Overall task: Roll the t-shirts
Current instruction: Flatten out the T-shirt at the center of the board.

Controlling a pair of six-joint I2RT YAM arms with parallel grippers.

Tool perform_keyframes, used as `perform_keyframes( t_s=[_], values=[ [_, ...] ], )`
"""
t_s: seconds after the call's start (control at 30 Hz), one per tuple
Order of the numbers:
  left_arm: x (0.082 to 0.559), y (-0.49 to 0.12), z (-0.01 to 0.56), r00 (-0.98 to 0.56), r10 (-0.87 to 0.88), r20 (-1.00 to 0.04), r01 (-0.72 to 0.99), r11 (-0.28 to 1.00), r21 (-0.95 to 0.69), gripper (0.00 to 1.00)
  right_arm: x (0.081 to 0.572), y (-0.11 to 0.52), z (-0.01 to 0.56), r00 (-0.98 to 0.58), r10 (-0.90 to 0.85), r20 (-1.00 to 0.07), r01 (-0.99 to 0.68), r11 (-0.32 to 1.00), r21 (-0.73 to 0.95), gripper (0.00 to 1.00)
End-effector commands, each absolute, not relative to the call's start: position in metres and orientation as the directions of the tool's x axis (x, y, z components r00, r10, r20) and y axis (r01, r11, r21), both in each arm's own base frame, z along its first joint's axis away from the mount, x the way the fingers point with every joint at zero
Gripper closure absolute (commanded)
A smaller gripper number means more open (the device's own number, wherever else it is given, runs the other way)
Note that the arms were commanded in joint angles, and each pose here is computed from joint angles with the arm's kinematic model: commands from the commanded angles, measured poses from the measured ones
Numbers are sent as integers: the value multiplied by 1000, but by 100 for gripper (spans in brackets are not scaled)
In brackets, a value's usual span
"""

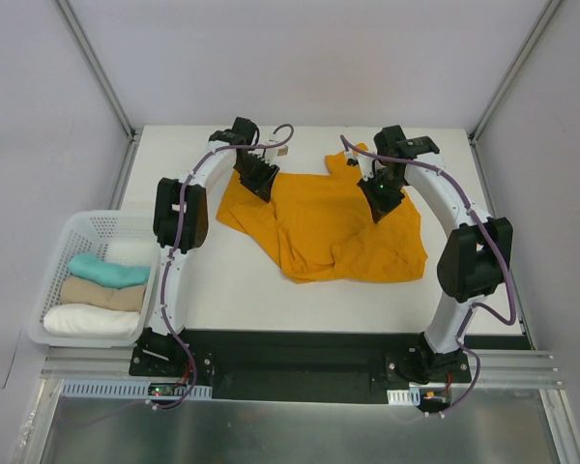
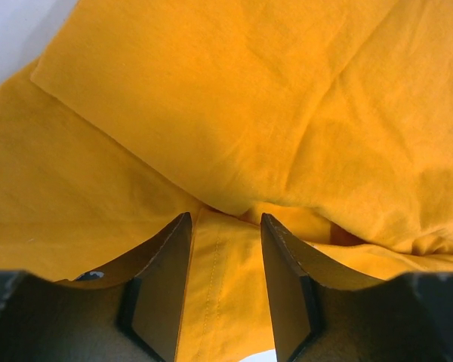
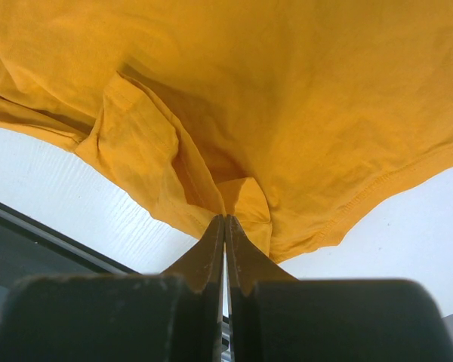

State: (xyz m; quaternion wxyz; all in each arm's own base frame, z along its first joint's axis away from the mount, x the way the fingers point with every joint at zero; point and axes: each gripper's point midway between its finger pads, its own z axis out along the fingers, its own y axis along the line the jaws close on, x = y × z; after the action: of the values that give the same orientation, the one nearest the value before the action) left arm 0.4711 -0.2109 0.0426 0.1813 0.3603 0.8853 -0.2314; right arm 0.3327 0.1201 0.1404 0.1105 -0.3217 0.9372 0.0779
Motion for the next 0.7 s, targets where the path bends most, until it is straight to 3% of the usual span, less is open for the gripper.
perform_keyframes(
  t_s=[0.0, 0.47, 0.67],
  values=[
    [464, -212, 46, -696, 550, -463, 708, 635, -309, 59, 333, 119, 151, -769, -585, -258, -616, 786, 53, 99],
    [467, -207, 36, -707, 561, -430, 697, 655, -293, 63, 338, 121, 148, -770, -585, -255, -616, 786, 55, 99],
    [468, -208, 39, -707, 561, -431, 698, 654, -294, 88, 340, 123, 148, -768, -585, -260, -617, 785, 57, 99]
  ],
)
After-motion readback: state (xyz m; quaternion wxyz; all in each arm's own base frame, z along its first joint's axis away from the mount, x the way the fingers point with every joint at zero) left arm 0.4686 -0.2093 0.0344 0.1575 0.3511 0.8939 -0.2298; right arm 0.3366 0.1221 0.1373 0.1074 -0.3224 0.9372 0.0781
